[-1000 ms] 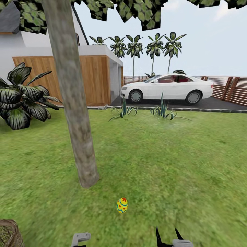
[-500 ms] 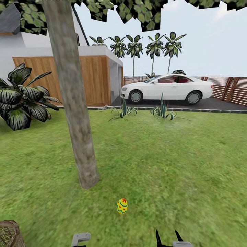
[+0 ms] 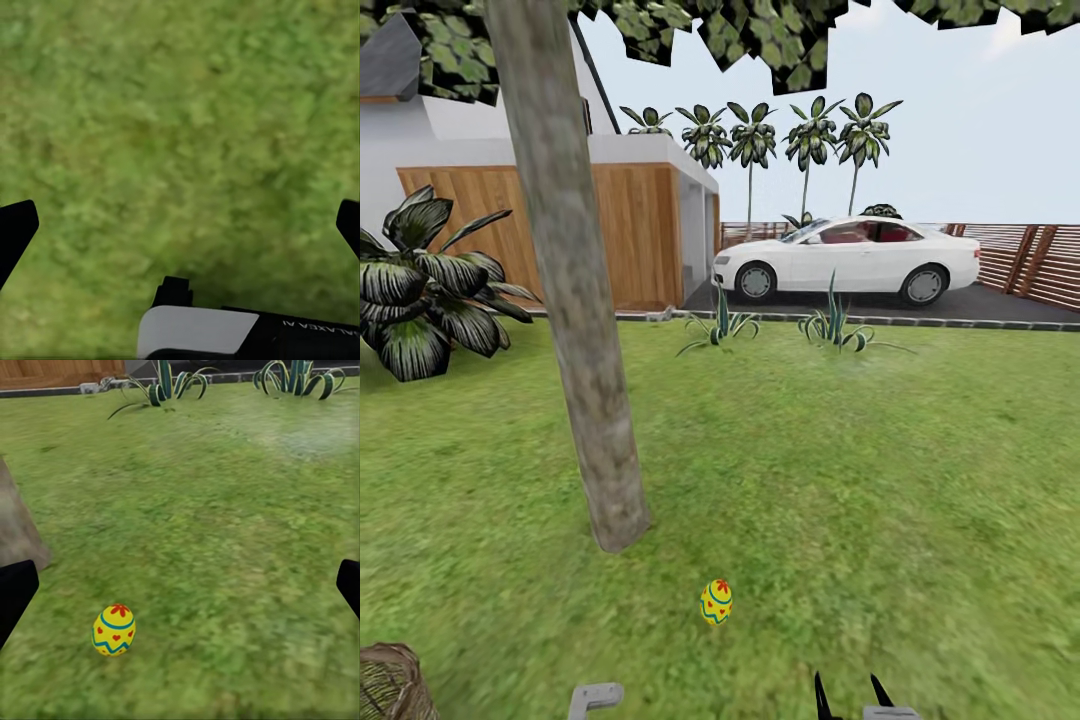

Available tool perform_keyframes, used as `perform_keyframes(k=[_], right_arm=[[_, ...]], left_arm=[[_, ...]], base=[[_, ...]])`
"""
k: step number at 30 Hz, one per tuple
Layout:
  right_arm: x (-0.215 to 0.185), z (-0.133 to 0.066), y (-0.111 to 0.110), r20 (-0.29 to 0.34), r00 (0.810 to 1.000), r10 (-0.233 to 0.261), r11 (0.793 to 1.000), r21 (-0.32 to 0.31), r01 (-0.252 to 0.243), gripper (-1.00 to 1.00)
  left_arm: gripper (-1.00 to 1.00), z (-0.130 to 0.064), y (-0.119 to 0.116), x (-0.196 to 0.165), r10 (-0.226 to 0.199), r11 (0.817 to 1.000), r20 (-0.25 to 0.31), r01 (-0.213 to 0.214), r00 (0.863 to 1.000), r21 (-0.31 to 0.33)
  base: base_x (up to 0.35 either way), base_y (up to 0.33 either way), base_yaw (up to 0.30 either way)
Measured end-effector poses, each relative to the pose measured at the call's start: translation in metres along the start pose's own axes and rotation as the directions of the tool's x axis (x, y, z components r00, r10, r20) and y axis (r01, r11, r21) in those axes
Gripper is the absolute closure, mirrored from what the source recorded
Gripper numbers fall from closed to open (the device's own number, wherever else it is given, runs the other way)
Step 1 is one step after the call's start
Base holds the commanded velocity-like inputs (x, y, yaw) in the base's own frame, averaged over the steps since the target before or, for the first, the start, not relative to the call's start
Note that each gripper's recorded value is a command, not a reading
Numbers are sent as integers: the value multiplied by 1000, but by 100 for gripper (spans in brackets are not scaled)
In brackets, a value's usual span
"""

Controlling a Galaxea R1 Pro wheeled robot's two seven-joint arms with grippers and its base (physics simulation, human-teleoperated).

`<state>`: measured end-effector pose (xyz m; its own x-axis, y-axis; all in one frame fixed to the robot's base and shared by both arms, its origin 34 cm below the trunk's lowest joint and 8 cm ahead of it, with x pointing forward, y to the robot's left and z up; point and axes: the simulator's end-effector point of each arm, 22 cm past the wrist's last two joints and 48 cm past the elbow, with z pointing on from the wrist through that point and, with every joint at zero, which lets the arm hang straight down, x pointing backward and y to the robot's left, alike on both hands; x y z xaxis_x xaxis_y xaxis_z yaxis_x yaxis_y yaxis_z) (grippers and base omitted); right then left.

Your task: Take the three Easter eggs out of the wicker basket on the lawn in the garden, then place them on the lawn next to a single tree (choose any tree) so that all three eggs are next to the same tree and none are left in the basket.

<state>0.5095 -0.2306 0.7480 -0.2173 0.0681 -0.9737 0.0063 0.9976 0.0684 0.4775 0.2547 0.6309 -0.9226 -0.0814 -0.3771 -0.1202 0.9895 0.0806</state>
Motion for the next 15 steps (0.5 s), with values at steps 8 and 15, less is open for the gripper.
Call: perform_keyframes(k=[8,15], right_arm=[[-7,-5,1,-3,1000,0,1000,0,0,-100],[-14,-8,1,-4,1000,0,1000,0,0,-100]], left_arm=[[-100,-9,1,2,0,1000,-5,0,1000,0],[-100,-16,2,2,1,1000,-5,-1,1000,0]], base=[[0,0,0],[0,0,0]])
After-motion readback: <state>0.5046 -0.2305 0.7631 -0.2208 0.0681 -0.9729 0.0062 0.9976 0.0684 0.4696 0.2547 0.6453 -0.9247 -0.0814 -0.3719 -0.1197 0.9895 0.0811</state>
